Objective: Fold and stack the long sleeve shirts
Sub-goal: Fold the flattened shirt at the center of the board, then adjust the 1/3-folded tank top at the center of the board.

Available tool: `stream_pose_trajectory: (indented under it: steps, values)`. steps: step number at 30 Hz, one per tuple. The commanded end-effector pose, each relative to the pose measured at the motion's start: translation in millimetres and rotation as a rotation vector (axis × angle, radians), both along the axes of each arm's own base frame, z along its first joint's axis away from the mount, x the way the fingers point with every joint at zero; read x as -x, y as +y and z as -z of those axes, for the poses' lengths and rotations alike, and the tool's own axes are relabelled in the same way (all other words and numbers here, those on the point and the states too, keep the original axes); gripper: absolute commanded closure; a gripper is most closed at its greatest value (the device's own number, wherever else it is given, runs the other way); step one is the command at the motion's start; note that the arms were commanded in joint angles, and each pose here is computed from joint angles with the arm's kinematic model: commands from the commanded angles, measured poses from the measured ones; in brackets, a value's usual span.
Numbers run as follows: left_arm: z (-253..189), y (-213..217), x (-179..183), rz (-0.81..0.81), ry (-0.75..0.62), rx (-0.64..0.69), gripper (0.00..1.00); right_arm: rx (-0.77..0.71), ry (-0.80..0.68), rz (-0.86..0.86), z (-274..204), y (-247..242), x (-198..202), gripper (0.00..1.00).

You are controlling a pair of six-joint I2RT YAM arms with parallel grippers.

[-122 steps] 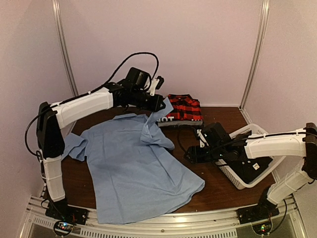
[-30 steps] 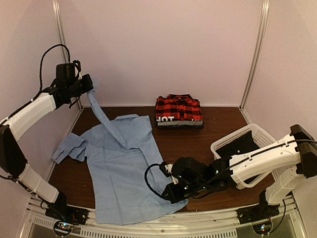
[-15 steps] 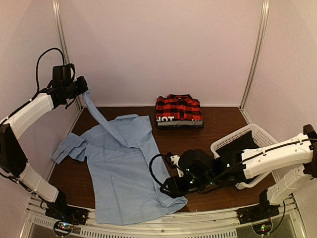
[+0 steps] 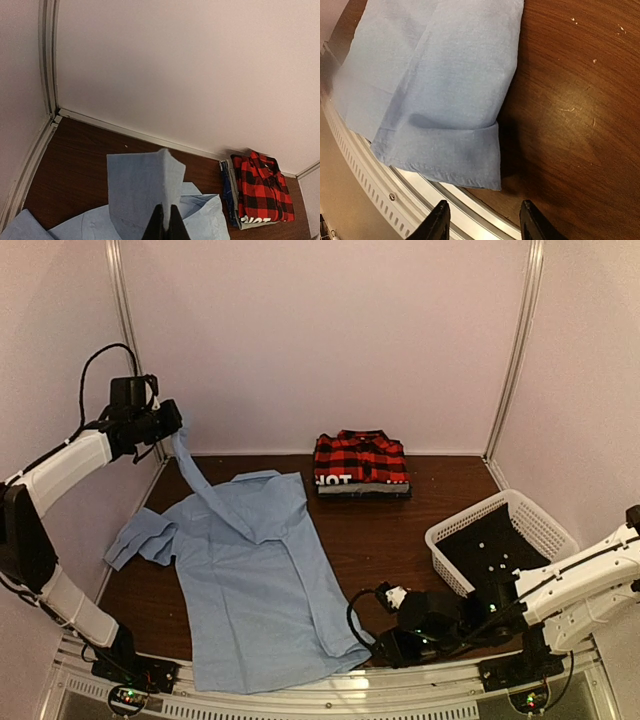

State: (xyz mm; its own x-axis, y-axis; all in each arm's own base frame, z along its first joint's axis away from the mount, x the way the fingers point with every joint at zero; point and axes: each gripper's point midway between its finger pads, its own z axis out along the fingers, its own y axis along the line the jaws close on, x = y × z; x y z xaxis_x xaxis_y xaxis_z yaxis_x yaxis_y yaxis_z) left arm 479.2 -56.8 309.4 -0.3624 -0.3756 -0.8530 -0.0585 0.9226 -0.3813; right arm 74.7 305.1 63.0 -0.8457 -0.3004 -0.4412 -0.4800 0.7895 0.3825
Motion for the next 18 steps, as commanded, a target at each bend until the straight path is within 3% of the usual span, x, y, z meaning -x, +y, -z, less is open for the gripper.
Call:
stream_pose_trajectory:
  steps: [1, 9, 18]
  values:
    - [7, -40, -8, 0.209, -0.025, 0.091, 1.00, -0.049, -0.068, 0.035, -5, 4, -1, 0.52]
    - [52, -155, -1, 0.519, 0.065, 0.095, 1.00, 0.022, -0.171, 0.027, 10, 13, -6, 0.51]
    - [145, -249, 22, 0.697, 0.255, 0.073, 1.00, 0.016, -0.240, 0.067, 3, 23, -18, 0.59]
